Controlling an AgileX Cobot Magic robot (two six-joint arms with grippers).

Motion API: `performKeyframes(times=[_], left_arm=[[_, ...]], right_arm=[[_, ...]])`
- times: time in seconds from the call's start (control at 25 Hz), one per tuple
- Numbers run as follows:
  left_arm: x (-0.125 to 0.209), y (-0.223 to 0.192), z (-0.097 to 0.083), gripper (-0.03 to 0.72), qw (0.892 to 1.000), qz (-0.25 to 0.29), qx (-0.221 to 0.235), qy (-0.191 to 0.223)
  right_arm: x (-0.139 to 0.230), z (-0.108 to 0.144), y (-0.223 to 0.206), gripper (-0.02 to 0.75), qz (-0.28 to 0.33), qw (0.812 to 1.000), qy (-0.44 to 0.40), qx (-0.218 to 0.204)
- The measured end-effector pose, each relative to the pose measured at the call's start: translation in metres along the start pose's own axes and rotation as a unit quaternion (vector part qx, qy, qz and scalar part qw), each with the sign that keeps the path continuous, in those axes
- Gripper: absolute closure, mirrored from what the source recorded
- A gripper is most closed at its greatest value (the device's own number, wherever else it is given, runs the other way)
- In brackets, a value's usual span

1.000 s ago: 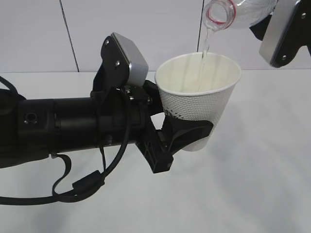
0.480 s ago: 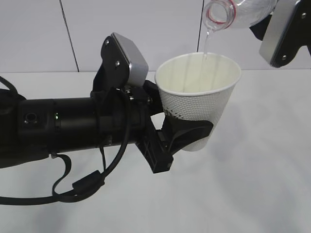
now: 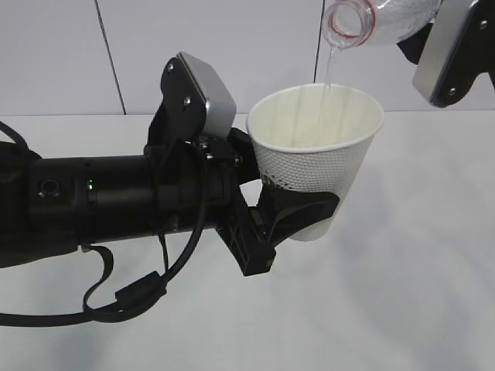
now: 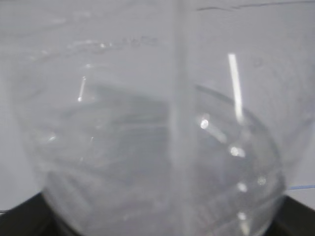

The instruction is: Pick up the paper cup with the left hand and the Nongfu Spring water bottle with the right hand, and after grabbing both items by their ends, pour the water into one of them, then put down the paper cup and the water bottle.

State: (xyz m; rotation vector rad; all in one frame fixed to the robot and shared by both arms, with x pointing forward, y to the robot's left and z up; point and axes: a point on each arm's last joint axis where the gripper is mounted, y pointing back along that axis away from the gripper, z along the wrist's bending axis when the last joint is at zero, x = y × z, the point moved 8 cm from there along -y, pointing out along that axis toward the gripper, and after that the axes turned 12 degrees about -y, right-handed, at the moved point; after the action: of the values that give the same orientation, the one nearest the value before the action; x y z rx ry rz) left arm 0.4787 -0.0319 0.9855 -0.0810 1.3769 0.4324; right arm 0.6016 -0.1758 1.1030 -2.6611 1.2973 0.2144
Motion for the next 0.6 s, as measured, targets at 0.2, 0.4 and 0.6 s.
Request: performKeyframes(times=[0.2, 0.4, 0.6], left_arm=[[0.0000, 0.0000, 0.0000, 0.200, 1.000, 0.000, 0.000, 0.000], [0.0000, 0.0000, 0.0000, 0.200, 1.000, 0.000, 0.000, 0.000], [0.0005, 0.0000, -0.0017, 0.200, 1.000, 0.001, 0.005, -0.006]], right_arm=[[0.0000, 0.0000, 0.0000, 0.218, 0.000, 1.000, 0.000, 0.000], [-0.0002, -0.0002, 0.0000, 0.218, -0.001, 1.000, 0.000, 0.000], [-0.0002, -0.0002, 0.0000, 0.218, -0.001, 1.000, 0.000, 0.000]])
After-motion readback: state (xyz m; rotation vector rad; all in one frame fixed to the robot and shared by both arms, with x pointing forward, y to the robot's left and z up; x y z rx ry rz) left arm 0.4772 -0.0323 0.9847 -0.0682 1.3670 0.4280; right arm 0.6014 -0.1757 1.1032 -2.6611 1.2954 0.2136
